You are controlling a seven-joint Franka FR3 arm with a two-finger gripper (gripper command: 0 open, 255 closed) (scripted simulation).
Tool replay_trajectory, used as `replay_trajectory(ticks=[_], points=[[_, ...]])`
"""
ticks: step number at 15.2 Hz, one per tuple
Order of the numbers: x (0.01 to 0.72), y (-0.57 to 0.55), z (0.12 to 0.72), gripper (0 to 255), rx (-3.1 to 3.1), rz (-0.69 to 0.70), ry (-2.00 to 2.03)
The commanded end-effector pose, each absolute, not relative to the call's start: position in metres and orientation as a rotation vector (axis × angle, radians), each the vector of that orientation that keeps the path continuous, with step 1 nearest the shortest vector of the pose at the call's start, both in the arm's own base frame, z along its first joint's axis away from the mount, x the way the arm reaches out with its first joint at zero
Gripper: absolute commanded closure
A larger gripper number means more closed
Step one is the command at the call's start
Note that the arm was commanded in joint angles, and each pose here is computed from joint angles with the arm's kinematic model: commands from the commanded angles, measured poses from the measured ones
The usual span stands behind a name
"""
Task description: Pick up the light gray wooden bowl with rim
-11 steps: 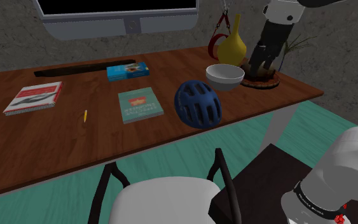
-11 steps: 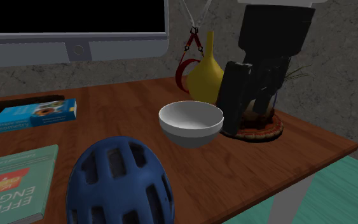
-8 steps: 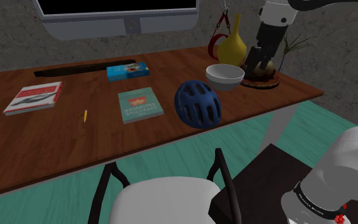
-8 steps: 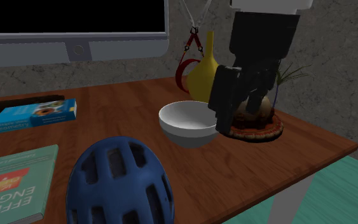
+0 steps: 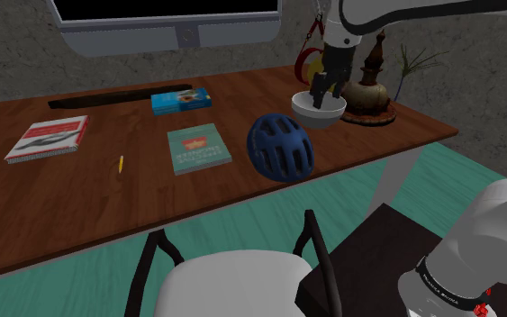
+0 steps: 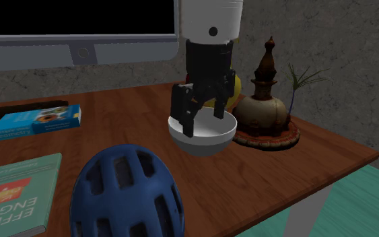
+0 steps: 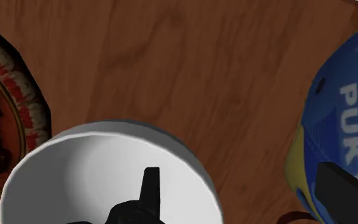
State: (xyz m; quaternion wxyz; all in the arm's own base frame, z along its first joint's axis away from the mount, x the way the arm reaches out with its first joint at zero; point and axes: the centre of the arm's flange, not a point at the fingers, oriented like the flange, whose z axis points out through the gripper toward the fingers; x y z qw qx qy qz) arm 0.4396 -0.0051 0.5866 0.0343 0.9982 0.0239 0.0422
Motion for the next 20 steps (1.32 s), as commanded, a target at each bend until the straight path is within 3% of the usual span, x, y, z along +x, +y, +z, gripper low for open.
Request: replay_trajectory(ticks=[1, 6, 15, 16, 20], points=[[0.463, -0.004, 0.579, 0, 3.057, 0.124, 0.086], [0.524, 0.002, 0.557, 0, 3.027, 0.110, 0.115], [0.524, 0.002, 0.517, 0, 3.027, 0.110, 0.115], [0.524, 0.002, 0.517, 255, 3.027, 0.110, 0.115], [0.524, 0.002, 0.517, 255, 3.027, 0.110, 0.115]])
